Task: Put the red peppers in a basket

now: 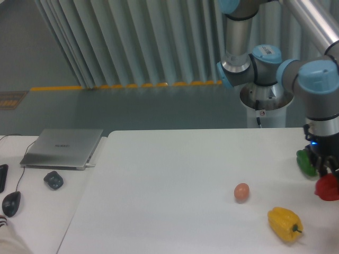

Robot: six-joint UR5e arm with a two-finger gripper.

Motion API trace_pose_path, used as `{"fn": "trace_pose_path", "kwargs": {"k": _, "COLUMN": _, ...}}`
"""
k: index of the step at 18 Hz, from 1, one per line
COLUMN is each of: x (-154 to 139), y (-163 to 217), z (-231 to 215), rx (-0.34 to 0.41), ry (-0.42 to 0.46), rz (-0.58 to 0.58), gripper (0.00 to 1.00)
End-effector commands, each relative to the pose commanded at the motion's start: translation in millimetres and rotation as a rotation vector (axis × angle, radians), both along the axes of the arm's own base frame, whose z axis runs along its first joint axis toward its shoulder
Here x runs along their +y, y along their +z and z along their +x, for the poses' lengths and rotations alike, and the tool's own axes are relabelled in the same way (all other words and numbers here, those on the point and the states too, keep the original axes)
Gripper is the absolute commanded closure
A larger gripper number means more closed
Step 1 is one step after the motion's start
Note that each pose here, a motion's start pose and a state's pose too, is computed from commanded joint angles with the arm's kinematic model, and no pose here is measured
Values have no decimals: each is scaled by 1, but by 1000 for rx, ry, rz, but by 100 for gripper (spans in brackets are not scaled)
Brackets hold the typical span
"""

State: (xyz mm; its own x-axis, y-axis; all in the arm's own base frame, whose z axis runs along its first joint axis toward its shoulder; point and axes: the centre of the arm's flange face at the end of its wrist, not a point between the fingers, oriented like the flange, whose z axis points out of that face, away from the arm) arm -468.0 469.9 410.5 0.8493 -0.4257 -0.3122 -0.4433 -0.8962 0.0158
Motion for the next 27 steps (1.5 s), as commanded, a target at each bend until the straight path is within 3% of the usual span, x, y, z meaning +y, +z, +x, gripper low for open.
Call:
{"fn": "trace_pose_path", "kwargs": {"k": 9, "x": -66, "y": -9, "z": -58, "rx": -29, "ry": -29, "rz": 10, "gripper": 55}}
{"fn": "trace_pose_path", "kwargs": {"k": 14, "x": -89, "y": -12, "z": -72, "rx": -25, "ry": -37, "rz": 0, "gripper": 55}}
{"fn": "trace_pose_path", "kwargs": {"k": 19, "x": -88, "y": -14, "z": -74, "rx": -23, "ry": -34, "rz": 3, "gripper": 53}}
{"fn": "trace_pose_path", "kwargs": {"k": 21, "x": -86, "y": -14, "z": -73, "rx": -23, "ry": -39, "rz": 3, "gripper": 38}}
{"fn": "trace_pose_path", "kwargs": {"k": 22, "x": -85, "y": -13, "z": -73, "rx": -20, "ry": -40, "rz": 4, "gripper": 21}}
{"fn": "trace_pose_path", "kwargs": {"k": 24, "x": -85, "y": -11, "z": -74, "rx": -15, "ry": -39, "rz": 7, "gripper": 0}}
{"fn": "trace_pose_path", "kwargs": {"k": 27, "x": -84, "y": -13, "z": -71, "rx": -19, "ry": -33, "rz": 8, "gripper": 0}}
